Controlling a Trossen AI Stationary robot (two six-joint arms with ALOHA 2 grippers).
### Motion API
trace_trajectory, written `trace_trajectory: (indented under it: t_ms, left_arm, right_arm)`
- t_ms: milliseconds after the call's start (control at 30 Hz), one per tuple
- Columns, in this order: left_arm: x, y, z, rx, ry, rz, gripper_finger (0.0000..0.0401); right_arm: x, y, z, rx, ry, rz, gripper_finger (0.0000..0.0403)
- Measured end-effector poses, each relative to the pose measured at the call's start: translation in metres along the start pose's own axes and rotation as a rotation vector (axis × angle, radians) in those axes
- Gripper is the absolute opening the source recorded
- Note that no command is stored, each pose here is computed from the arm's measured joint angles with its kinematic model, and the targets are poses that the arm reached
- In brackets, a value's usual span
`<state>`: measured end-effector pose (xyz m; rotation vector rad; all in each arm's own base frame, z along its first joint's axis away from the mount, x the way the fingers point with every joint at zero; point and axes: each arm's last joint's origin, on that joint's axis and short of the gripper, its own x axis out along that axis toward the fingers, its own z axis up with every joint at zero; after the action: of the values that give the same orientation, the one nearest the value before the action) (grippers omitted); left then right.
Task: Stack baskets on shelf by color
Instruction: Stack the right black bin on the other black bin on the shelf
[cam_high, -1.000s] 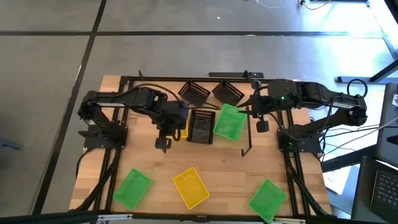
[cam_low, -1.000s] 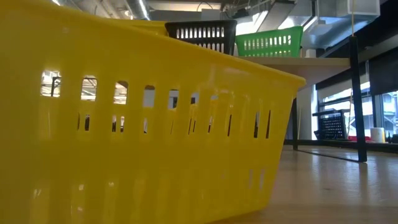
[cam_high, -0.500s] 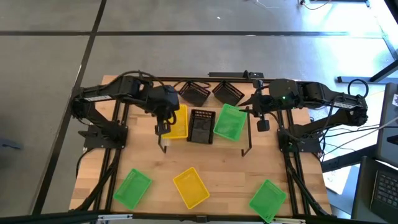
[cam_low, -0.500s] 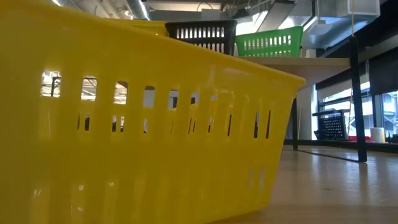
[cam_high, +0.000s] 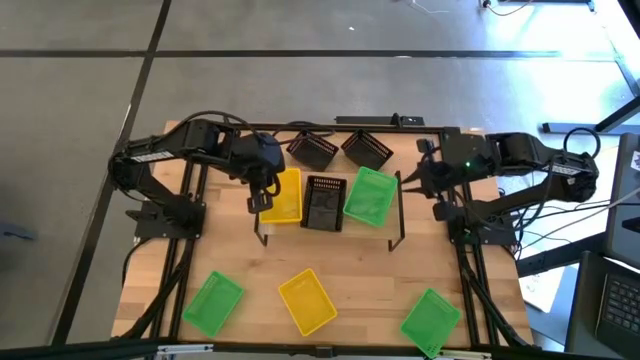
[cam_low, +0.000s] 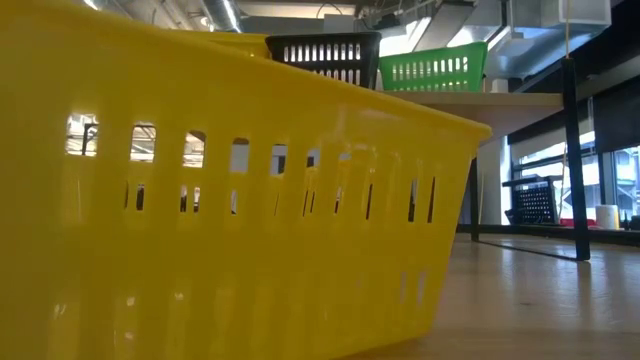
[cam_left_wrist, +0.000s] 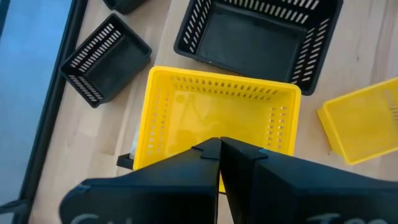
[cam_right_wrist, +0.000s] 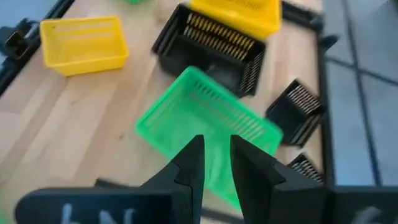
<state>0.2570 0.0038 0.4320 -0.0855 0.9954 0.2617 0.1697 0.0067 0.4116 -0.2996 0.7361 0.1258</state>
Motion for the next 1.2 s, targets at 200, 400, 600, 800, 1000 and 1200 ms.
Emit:
trace_trajectory:
  t_ms: [200, 400, 600, 800, 1000, 1200]
  left_arm:
    - [0.000, -0.001, 0.000, -0.050, -0.001, -0.001, 0.0000]
    - [-0.002, -0.009, -0.001, -0.073, -0.014, 0.014, 0.0000]
    - [-0.011, -0.018, -0.006, -0.041, -0.038, -0.013, 0.0000]
    - [-0.028, -0.022, -0.015, -0.016, -0.080, -0.044, 0.0000]
    - [-0.057, -0.019, -0.030, -0.007, -0.152, -0.094, 0.0000]
    - [-0.071, -0.021, -0.044, -0.065, -0.149, -0.125, 0.0000]
  right_arm:
    - [-0.003, 0.016, -0.005, -0.038, 0.053, 0.098, 0.0076]
    - [-0.009, 0.035, -0.007, -0.012, 0.065, 0.232, 0.0076]
    - [-0.012, 0.054, -0.012, 0.166, 0.185, 0.301, 0.0076]
    - [-0.006, 0.078, -0.007, 0.220, 0.255, 0.399, 0.0076]
    - [0.012, 0.106, 0.003, 0.257, 0.352, 0.505, 0.0076]
    - [0.036, 0.129, 0.018, 0.301, 0.342, 0.508, 0.0076]
